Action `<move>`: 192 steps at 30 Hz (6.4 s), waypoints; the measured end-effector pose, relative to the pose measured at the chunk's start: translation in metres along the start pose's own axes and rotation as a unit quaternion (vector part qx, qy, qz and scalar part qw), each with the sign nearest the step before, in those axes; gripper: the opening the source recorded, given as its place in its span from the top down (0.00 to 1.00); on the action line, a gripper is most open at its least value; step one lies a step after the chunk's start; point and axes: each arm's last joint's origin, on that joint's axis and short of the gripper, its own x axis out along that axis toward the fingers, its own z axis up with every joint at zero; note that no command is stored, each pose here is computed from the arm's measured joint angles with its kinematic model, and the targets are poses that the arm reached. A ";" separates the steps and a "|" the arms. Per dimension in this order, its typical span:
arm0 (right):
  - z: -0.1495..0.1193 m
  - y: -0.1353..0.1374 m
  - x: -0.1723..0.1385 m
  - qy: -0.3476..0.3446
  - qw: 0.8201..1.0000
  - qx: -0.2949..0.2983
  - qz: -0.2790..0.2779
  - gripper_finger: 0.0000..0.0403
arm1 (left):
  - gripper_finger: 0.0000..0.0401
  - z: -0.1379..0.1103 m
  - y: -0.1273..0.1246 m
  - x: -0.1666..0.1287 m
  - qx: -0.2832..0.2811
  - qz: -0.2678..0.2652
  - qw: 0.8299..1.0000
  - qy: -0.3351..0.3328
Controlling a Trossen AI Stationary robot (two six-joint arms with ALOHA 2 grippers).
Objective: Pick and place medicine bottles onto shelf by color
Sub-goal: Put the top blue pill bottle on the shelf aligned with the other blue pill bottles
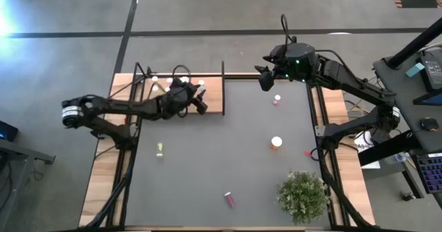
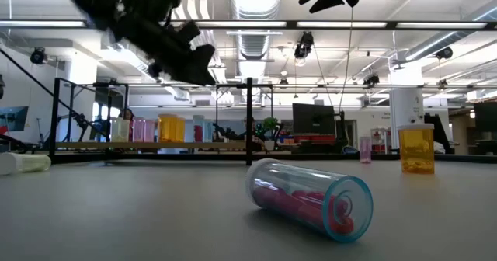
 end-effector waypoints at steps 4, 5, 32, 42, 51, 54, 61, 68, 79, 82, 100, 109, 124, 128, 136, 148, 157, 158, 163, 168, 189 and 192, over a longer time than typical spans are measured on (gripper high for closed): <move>0.000 0.000 0.000 0.000 1.000 0.000 0.000 0.42 | 0.66 0.034 0.002 -0.008 0.005 -0.005 0.997 0.081; 0.000 0.000 0.000 0.000 1.000 0.000 0.000 0.42 | 0.66 0.042 0.003 -0.010 0.000 -0.005 0.995 0.103; 0.000 0.000 0.000 0.000 1.000 0.000 0.000 0.42 | 0.51 0.066 -0.004 0.040 -0.086 0.055 0.914 0.393; 0.000 0.000 0.000 0.000 1.000 0.000 0.000 0.42 | 0.51 0.058 0.000 0.058 -0.085 0.060 0.913 0.394; 0.000 0.000 0.000 0.000 1.000 0.000 0.000 0.42 | 0.51 0.042 0.003 0.063 -0.092 0.058 0.909 0.403; 0.000 0.000 0.000 0.000 1.000 0.000 0.000 0.42 | 0.51 0.038 0.002 0.064 -0.094 0.055 0.909 0.402; 0.000 0.000 0.000 0.000 1.000 0.000 0.000 0.42 | 0.51 0.026 0.002 0.066 -0.096 0.050 0.908 0.406; 0.000 0.000 0.000 0.000 1.000 0.000 0.000 0.42 | 0.53 0.027 0.004 0.068 -0.091 0.046 0.911 0.400; 0.000 0.000 0.000 0.000 1.000 0.000 0.000 0.42 | 0.63 0.026 0.005 0.068 -0.089 0.049 0.910 0.401; 0.000 0.000 0.000 0.000 1.000 0.000 0.000 0.42 | 0.66 0.026 0.005 0.068 -0.088 0.051 0.911 0.400; 0.000 0.000 0.000 0.000 1.000 0.000 0.000 0.42 | 0.71 0.031 0.006 0.073 -0.082 0.061 0.925 0.366; 0.000 0.000 0.000 0.000 1.000 0.000 0.000 0.42 | 0.71 0.031 0.013 0.077 -0.078 0.064 0.927 0.361; 0.000 0.000 0.000 0.000 1.000 0.000 0.000 0.42 | 0.71 0.031 0.014 0.078 -0.072 0.055 0.927 0.363; 0.000 0.000 0.000 0.000 1.000 0.000 0.000 0.42 | 0.71 0.032 0.014 0.078 -0.064 0.050 0.928 0.363; 0.000 0.000 0.000 0.000 1.000 0.000 0.000 0.42 | 0.71 0.032 0.014 0.078 -0.056 0.045 0.928 0.364; 0.000 0.000 0.000 0.000 1.000 0.000 0.000 0.42 | 0.71 0.031 0.013 0.078 -0.051 0.041 0.929 0.365; 0.000 0.000 0.000 0.000 1.000 0.000 0.000 0.42 | 0.71 0.031 0.013 0.077 -0.051 0.037 0.927 0.370; 0.000 0.000 0.000 0.000 1.000 0.000 0.000 0.42 | 0.71 0.031 0.013 0.077 -0.050 0.037 0.927 0.370; 0.000 0.000 0.000 0.000 1.000 0.000 0.000 0.42 | 0.71 0.029 0.013 0.077 -0.049 0.037 0.926 0.371; 0.000 0.000 0.000 0.000 1.000 0.000 0.000 0.42 | 0.71 0.023 0.013 0.078 -0.051 0.037 0.927 0.369; 0.000 0.000 0.000 0.000 1.000 0.000 0.000 0.42 | 0.71 0.023 0.014 0.081 -0.058 0.035 0.934 0.351; 0.000 0.000 0.000 0.000 1.000 0.000 0.000 0.42 | 0.68 0.022 0.014 0.082 -0.059 0.038 0.934 0.351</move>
